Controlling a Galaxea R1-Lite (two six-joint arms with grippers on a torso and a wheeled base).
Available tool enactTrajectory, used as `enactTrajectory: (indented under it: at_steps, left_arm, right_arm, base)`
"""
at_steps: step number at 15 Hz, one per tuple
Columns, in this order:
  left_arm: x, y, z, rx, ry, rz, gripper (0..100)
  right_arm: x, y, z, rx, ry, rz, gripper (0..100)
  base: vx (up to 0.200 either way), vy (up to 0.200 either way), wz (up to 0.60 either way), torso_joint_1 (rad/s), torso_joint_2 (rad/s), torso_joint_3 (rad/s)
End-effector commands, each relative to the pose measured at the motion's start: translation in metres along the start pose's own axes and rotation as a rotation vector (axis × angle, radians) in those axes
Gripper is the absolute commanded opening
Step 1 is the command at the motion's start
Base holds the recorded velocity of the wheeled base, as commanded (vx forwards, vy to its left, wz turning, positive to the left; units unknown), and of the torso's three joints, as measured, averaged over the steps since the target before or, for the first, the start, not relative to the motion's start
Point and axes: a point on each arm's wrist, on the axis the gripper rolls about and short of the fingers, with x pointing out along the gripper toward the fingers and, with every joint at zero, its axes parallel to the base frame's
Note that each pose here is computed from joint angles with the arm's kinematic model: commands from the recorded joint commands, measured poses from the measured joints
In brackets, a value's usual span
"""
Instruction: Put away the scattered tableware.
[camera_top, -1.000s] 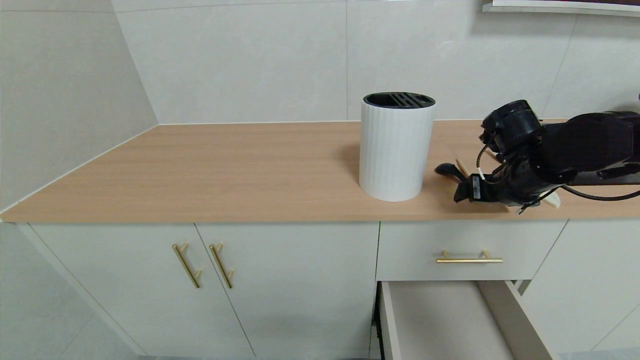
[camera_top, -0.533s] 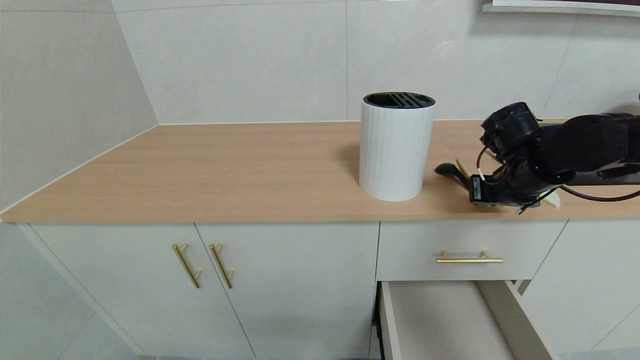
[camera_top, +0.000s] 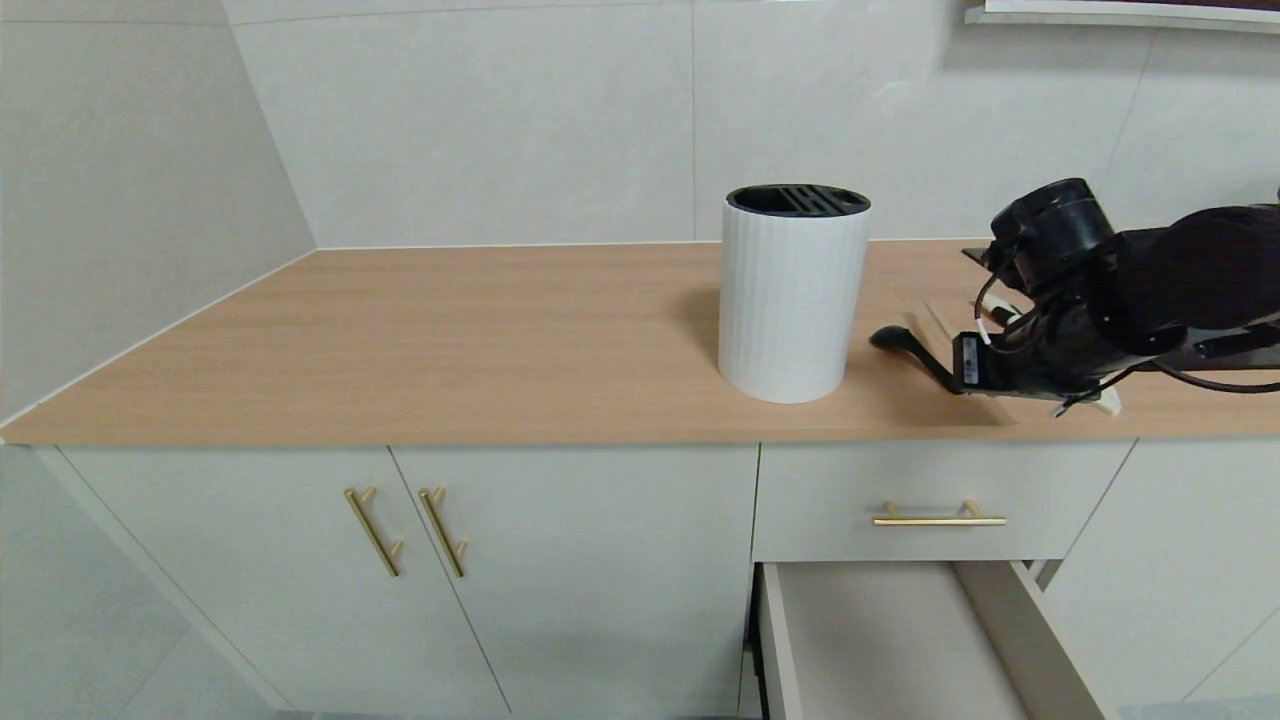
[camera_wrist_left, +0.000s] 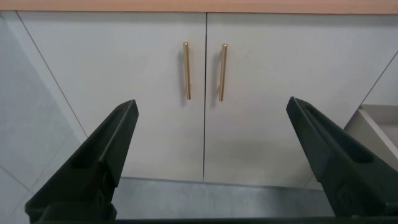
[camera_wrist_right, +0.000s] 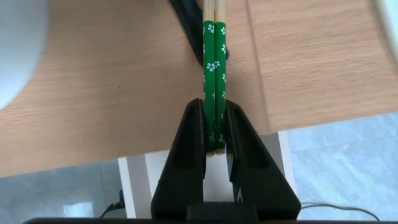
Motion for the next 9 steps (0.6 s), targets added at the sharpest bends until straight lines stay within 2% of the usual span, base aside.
enactTrajectory:
  at_steps: [1,4,6,7,8,9]
  left_arm:
    - [0.000,0.000,0.000,-0.001,-0.001,0.000,100]
    - [0.000,0.000,0.000,-0.001,-0.001,0.000,100]
    - [0.000,0.000,0.000,-0.001,-0.001,0.000,100]
    - [0.000,0.000,0.000,-0.001,-0.001,0.000,100]
    - [0.000,0.000,0.000,-0.001,0.000,0.000,100]
    - [0.000,0.000,0.000,-0.001,0.000,0.000,100]
  right_arm:
    - [-0.046,-0.015,0.003,0.026,-0.075,0.035,0]
    - [-0.097,-0.035,-0.011,0.037,-0.129,0.086,0]
    - [-0.127,-0.048,-0.035,0.017,-0.125,0.178,0]
    - [-0.127,-0.048,-0.035,0.017,-0.125,0.178,0]
    - [-0.136,-0.055,-0.060,-0.006,-0.099,0.182,0]
    - [-0.140,-0.057,-0.067,-0.015,-0.097,0.185,0]
  base:
    - [0.000,0.000,0.00,0.000,0.00,0.000]
    - [0.000,0.000,0.00,0.000,0.00,0.000]
    - [0.000,0.000,0.00,0.000,0.00,0.000]
    - [0.000,0.000,0.00,0.000,0.00,0.000]
    - [0.000,0.000,0.00,0.000,0.00,0.000]
    - [0.000,0.000,0.00,0.000,0.00,0.000]
